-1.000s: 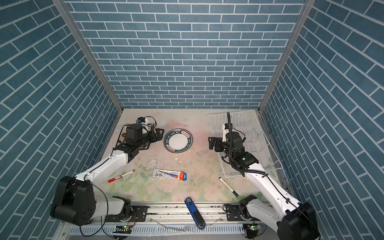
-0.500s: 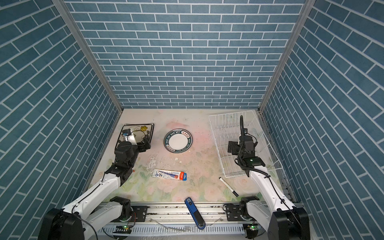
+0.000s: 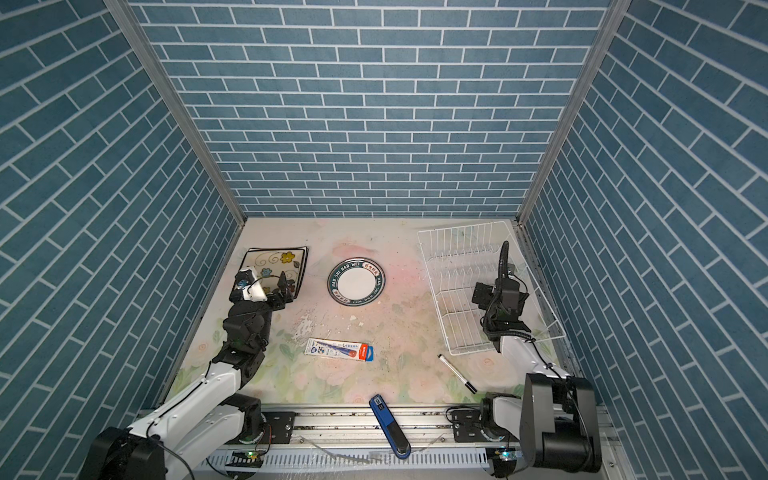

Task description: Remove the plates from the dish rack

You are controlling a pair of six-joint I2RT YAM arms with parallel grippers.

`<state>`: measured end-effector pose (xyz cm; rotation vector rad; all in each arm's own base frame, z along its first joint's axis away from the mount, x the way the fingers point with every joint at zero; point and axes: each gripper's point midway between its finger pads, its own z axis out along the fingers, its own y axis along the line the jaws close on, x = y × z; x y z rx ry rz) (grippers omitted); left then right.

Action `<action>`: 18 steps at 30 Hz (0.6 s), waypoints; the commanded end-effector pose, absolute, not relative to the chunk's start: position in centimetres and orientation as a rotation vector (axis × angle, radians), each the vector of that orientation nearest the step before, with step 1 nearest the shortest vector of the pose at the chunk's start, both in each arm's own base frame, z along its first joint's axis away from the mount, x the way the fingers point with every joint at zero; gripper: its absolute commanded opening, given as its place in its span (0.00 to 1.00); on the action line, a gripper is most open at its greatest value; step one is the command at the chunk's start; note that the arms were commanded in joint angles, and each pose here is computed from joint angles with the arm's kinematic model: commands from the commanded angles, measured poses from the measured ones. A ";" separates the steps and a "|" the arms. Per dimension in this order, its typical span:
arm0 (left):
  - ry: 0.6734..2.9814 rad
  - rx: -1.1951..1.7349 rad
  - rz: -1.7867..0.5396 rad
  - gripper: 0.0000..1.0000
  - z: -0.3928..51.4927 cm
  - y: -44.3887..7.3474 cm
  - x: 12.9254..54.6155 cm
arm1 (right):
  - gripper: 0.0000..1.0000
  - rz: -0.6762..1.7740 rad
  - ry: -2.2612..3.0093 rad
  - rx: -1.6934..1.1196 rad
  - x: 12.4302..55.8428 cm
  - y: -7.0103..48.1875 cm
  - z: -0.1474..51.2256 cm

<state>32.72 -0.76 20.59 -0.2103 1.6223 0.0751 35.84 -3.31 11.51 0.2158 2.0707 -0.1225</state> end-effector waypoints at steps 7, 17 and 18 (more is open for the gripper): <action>1.637 -0.207 0.214 1.00 19.5 0.9 32.1 | 0.99 -0.110 1.941 0.162 37.7 -3.3 11.3; 1.637 -0.228 0.276 1.00 18.7 1.8 31.5 | 0.99 -0.120 1.869 0.129 37.8 -3.2 11.1; 1.637 -0.227 0.275 1.00 18.7 1.8 31.6 | 0.99 -0.115 1.872 0.123 37.9 -3.1 11.1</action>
